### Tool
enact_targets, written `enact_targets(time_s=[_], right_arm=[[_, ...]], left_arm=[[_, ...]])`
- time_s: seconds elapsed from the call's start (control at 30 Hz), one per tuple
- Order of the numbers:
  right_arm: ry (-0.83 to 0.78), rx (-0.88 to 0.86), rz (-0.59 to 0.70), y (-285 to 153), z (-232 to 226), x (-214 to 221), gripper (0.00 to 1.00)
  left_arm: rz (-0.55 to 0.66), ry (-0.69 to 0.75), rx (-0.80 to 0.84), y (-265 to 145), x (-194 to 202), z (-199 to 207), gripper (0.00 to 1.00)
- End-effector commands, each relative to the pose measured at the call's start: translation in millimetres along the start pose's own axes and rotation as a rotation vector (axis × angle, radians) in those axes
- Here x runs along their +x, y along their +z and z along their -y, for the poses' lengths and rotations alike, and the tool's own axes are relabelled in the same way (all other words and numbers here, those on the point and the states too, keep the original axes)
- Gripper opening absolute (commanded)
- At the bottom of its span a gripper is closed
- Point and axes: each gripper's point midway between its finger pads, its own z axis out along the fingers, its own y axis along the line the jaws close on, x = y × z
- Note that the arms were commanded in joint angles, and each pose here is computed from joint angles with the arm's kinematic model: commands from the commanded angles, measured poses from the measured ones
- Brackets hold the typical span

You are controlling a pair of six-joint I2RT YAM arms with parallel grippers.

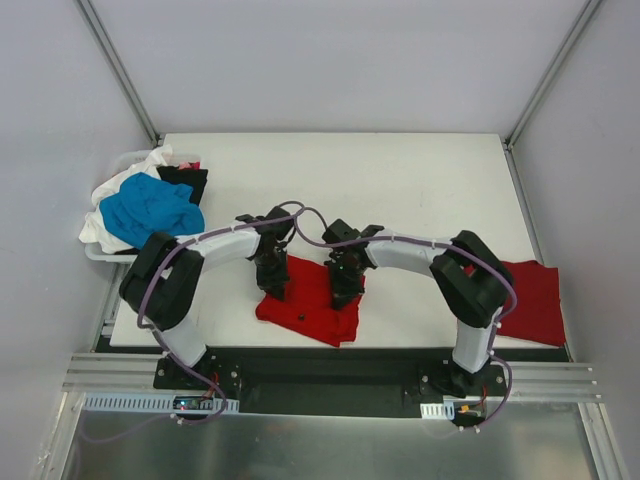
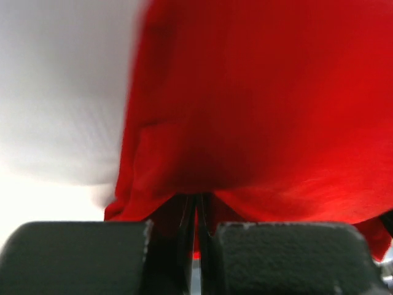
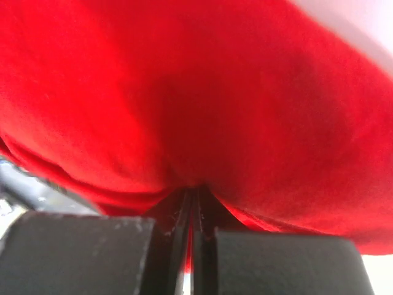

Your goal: Fold and stack the t-shirts

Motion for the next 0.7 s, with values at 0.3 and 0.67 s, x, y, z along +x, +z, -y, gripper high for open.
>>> enact_targets(time_s=[0.3, 0.67], right_arm=[[0.225, -0.045, 0.147, -7, 58, -133, 0.01], [0.251, -0.047, 0.224, -51, 87, -216, 0.01]], left_arm=[[0.105, -0.027, 0.102, 5, -142, 21, 0.00], [0.153, -0.002, 0.100, -18, -187, 13, 0.00]])
